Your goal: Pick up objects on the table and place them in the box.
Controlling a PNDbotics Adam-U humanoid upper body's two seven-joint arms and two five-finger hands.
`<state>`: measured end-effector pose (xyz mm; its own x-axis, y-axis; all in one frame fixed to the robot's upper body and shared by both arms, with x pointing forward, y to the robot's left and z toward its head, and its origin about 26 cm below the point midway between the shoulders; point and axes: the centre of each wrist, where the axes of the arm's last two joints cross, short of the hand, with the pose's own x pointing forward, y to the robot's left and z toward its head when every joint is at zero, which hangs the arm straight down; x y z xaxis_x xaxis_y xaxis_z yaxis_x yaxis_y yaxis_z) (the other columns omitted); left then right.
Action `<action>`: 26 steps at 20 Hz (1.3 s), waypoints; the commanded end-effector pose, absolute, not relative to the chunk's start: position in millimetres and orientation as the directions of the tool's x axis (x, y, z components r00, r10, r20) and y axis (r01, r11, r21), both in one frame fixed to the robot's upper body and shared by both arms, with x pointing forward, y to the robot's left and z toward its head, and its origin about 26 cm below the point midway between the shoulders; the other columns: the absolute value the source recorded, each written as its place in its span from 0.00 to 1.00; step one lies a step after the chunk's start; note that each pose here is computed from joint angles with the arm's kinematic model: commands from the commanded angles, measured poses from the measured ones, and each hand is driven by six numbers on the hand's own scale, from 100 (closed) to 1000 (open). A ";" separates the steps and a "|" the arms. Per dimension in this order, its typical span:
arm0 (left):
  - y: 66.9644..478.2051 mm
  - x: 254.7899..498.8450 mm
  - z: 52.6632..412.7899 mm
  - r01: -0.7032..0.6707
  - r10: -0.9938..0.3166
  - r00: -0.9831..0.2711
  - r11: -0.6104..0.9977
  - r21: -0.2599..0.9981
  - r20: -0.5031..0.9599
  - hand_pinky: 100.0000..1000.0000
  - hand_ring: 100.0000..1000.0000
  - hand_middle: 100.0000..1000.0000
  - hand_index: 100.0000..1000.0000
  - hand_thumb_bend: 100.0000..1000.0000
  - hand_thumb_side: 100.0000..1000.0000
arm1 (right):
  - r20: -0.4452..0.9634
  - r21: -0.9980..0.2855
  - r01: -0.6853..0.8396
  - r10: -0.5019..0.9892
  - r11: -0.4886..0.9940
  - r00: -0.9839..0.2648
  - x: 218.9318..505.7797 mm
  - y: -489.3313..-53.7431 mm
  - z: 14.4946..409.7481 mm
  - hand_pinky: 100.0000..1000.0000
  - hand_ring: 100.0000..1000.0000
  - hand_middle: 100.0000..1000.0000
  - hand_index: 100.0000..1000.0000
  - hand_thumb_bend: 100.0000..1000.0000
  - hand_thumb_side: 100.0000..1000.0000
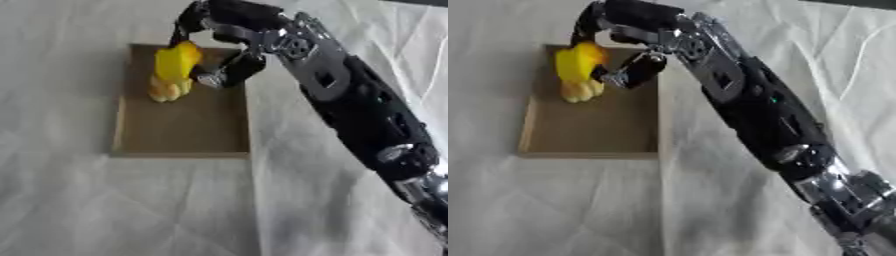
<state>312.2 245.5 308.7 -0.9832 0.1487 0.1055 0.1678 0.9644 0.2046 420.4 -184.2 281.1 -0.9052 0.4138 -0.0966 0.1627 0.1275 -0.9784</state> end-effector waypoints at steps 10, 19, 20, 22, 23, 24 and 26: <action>247.5 308.0 313.8 0.158 0.142 -0.986 0.963 0.218 0.086 0.86 0.95 0.79 0.85 0.00 0.53 | -0.252 -0.960 0.281 0.422 0.008 -0.871 426.7 -190.6 269.9 0.90 0.84 0.80 0.93 0.03 0.00; 247.3 308.0 313.4 0.158 0.141 -0.986 0.962 0.223 0.090 0.86 0.95 0.79 0.85 0.00 0.53 | -0.311 -0.938 0.347 0.402 0.017 -0.861 420.3 -198.5 284.8 0.95 0.88 0.86 0.97 0.06 0.04; 247.4 308.0 313.4 0.158 0.141 -0.986 0.962 0.223 0.091 0.86 0.95 0.79 0.85 0.00 0.53 | -0.309 -0.937 0.347 0.400 0.025 -0.863 418.9 -199.2 287.3 0.95 0.88 0.85 0.97 0.05 0.03; 247.4 308.0 313.4 0.158 0.141 -0.986 0.962 0.222 0.091 0.86 0.95 0.79 0.85 0.00 0.52 | -0.304 -0.936 0.350 0.397 0.045 -0.866 415.1 -201.8 293.6 0.95 0.88 0.85 0.97 0.06 0.00; 247.6 308.0 313.4 0.158 0.141 -0.986 0.962 0.222 0.091 0.86 0.95 0.79 0.85 0.00 0.52 | -0.303 -0.934 0.353 0.398 0.057 -0.866 412.5 -204.5 297.8 0.94 0.87 0.84 0.97 0.06 0.00; 247.9 308.0 313.4 0.157 0.140 -0.986 0.962 0.222 0.090 0.86 0.95 0.79 0.85 0.00 0.52 | -0.300 -0.932 0.355 0.398 0.071 -0.867 409.4 -207.2 302.0 0.94 0.87 0.84 0.97 0.06 0.00; 249.2 307.8 313.4 0.152 0.135 -0.987 0.964 0.219 0.088 0.86 0.95 0.79 0.85 0.00 0.52 | -0.289 -0.922 0.366 0.407 0.125 -0.867 399.9 -217.2 315.4 0.93 0.85 0.83 0.97 0.02 0.00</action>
